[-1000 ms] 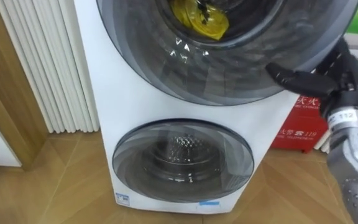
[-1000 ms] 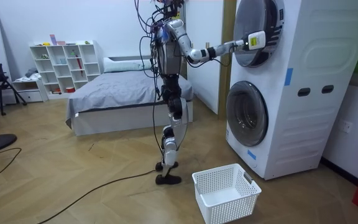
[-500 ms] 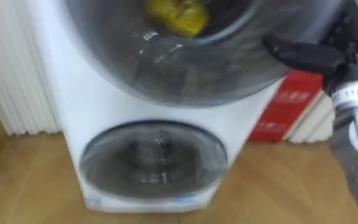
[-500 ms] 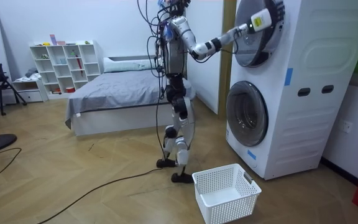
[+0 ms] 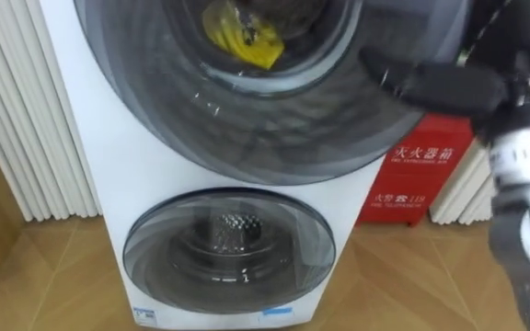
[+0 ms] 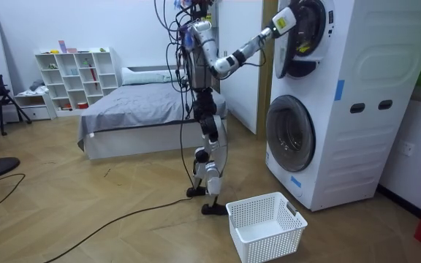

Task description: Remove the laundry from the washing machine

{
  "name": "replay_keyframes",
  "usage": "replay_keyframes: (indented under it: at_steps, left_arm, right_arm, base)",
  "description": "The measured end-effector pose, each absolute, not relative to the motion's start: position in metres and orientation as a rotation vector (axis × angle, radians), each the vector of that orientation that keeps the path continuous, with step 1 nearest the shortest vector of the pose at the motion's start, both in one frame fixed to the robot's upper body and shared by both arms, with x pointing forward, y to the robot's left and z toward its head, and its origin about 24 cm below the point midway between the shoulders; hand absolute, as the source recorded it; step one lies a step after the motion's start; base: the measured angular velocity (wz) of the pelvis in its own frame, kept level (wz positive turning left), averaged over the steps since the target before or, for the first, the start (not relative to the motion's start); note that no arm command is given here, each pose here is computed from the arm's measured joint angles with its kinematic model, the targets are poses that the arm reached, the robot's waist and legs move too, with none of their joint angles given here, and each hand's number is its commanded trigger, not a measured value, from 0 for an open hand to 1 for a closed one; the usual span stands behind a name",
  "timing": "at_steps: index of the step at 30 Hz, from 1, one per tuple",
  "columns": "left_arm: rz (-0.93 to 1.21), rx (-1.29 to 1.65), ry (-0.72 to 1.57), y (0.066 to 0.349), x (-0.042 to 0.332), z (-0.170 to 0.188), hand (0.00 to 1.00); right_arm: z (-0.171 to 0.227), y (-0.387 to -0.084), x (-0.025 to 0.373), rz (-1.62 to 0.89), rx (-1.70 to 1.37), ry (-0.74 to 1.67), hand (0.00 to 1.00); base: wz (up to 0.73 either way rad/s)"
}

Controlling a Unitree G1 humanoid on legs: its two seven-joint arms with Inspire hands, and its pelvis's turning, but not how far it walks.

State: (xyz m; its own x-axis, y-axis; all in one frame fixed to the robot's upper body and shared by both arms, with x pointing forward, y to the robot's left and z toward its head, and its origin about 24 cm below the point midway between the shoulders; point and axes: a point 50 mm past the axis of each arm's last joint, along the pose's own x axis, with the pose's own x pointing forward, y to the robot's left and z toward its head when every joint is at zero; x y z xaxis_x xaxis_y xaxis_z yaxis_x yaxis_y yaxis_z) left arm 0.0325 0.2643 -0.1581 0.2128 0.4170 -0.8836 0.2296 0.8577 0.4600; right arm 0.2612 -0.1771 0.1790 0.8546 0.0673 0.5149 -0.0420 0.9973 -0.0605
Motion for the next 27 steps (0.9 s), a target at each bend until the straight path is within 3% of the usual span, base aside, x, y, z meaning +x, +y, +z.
replay_keyframes:
  at_steps: [8,19,27]
  left_arm:
    - [0.103,0.580,1.342,0.257,0.036,-0.160,0.00]
    - [0.093,0.569,1.339,0.255,0.037,-0.161,0.00]
    - [0.093,0.572,1.318,0.254,0.044,-0.160,0.00]
  right_arm:
    - [0.114,-0.166,0.245,0.186,-0.013,-0.283,0.00]
    - [0.081,-0.152,0.233,0.337,0.060,-0.115,0.00]
    - [0.079,-0.145,0.231,0.393,0.112,-0.111,0.00]
  base:
    - [-0.04]
    - [0.03]
    - [0.04]
